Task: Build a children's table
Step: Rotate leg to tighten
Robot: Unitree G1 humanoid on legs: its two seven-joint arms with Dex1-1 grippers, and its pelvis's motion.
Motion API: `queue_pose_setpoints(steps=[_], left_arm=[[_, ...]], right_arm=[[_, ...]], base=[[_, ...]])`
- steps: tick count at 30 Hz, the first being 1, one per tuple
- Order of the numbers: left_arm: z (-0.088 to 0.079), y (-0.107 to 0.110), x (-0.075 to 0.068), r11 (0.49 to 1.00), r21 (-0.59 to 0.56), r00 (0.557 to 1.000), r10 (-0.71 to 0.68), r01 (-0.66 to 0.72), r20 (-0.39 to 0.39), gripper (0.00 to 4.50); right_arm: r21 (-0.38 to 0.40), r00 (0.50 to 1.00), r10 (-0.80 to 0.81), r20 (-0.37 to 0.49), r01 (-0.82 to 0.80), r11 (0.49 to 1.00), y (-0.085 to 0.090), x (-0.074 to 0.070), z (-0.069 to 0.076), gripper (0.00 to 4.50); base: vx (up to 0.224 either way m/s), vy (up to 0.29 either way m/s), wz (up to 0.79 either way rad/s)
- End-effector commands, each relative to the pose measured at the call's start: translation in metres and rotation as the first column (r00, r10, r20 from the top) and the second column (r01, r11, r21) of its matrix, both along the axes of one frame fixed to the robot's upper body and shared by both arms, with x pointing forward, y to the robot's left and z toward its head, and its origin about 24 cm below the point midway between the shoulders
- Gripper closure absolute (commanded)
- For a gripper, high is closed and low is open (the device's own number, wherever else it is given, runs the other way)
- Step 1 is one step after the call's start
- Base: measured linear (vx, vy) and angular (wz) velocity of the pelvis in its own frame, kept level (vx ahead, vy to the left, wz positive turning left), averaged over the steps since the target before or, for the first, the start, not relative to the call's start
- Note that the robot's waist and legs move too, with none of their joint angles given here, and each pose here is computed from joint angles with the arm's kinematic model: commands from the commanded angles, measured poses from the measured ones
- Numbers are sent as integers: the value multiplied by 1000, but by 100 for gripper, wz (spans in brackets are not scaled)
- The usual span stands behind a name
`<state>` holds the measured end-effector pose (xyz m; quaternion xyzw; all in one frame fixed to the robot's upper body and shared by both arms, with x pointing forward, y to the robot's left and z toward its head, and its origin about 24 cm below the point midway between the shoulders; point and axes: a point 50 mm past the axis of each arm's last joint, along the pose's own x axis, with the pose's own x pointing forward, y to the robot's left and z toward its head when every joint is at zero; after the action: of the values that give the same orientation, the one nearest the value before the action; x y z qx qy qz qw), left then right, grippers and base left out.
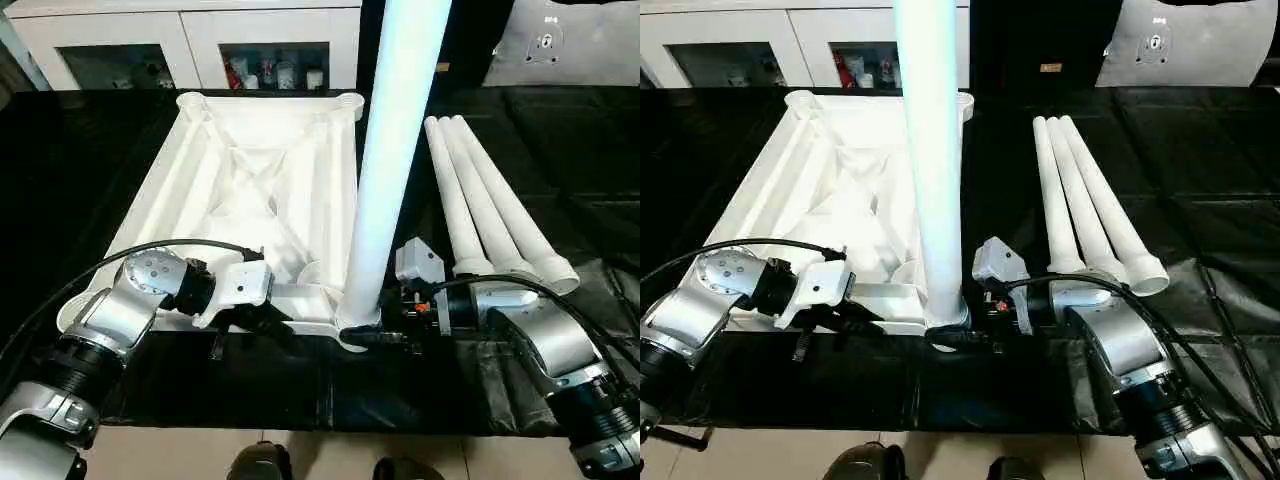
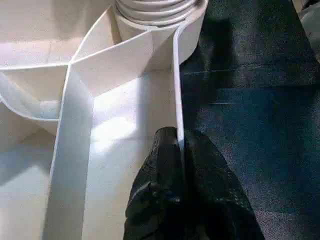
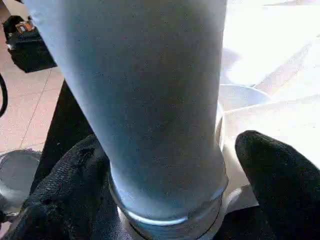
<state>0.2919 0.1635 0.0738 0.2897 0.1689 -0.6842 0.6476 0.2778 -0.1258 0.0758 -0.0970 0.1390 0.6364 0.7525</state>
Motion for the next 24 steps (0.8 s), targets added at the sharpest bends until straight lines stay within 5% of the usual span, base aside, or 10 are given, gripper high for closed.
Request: queue_pose_setpoints(steps=[1, 12, 18, 24], left_arm=[[-1, 2, -3, 995, 68, 998, -65, 66, -11, 450], [-4, 3, -6, 997, 56, 998, -55, 57, -33, 450], [-2, -3, -7, 999, -27, 998, 28, -29, -50, 450], [1, -24, -6, 943, -174, 959, 275, -283, -69, 450]], right_arm=[[4, 1000, 6, -3, -6, 1000, 2, 0, 0, 48], [13, 999, 20, -39, -19, 1000, 3, -5, -3, 155], [55, 996, -9, -83, 13, 998, 9, -13, -11, 169], [95, 946, -306, -103, 315, 944, 31, -10, -28, 171]], base=[[0, 0, 0], [0, 0, 0], [0, 0, 0], [0, 0, 0]])
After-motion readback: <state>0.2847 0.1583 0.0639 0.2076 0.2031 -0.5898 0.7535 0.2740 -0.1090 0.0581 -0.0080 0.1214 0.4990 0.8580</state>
